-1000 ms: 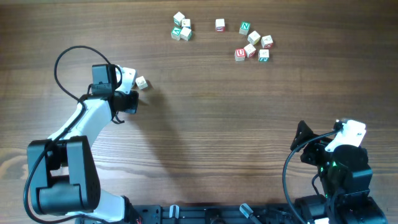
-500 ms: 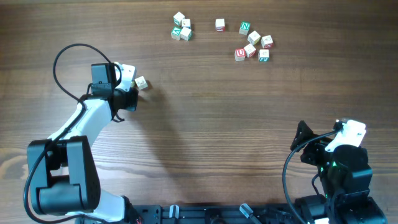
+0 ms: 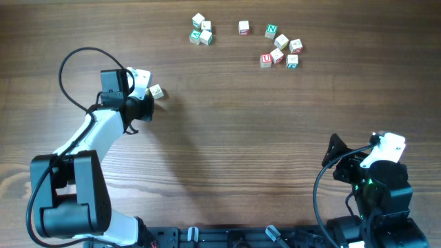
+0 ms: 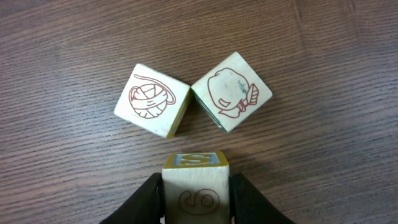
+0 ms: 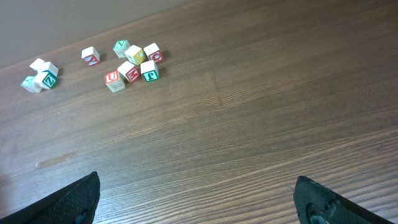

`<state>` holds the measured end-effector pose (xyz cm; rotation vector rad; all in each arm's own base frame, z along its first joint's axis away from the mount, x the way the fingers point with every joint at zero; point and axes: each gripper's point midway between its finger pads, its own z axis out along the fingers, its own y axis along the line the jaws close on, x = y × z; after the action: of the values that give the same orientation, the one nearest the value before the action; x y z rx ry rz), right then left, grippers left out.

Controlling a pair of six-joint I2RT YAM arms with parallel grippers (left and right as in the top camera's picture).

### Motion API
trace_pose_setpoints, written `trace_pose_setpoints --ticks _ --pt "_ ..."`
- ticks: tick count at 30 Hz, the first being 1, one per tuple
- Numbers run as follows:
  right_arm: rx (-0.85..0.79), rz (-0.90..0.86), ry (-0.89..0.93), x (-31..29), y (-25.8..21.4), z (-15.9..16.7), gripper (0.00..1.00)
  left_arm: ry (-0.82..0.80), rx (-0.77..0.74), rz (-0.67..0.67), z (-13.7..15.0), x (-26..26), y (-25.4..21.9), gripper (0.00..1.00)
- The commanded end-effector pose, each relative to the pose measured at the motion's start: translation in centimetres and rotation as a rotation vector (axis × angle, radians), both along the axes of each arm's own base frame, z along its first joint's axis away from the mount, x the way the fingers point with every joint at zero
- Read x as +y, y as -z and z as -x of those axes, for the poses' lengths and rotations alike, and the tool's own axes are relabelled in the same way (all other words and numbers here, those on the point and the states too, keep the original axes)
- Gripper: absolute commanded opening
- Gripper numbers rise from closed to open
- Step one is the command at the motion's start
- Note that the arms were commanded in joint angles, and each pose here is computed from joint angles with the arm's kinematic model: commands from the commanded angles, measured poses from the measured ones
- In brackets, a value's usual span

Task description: Form a circle

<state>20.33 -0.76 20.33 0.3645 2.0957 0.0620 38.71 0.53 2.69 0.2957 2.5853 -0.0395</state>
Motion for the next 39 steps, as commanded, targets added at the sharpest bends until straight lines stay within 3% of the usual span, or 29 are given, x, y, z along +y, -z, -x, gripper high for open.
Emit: trace_pose_setpoints --ticks 1,9,11,23,27,31,39 --pt "0.007 0.006 -0.011 0.1 0.2 -0.1 1.00 0.006 0.024 0.015 0.5 -0.2 0.9 0.39" --pt "0.006 0.006 -0.011 0.1 0.2 -0.1 1.00 0.006 0.046 0.017 0.7 -0.2 1.7 0.48" --pt "0.006 0.006 -0.011 0.1 0.2 -0.1 1.00 0.007 0.035 0.017 0.4 -0.2 1.5 0.55" --pt "0.007 0.006 -0.011 0.1 0.2 -0.1 1.00 -0.020 -0.006 0.034 0.3 -0.3 -0.7 0.66" --pt "0.006 0.006 -0.011 0.1 0.2 -0.1 1.00 -0.039 -0.035 0.045 0.5 -0.3 -2.5 0.66" --pt "0.006 0.006 -0.011 0.1 0.2 -0.1 1.00 -0.041 -0.030 0.045 0.8 -0.3 -2.7 0.56" --pt "0.007 0.006 -0.011 0.1 0.2 -0.1 1.00 -0.028 0.028 0.066 1.3 -0.7 -0.8 0.58"
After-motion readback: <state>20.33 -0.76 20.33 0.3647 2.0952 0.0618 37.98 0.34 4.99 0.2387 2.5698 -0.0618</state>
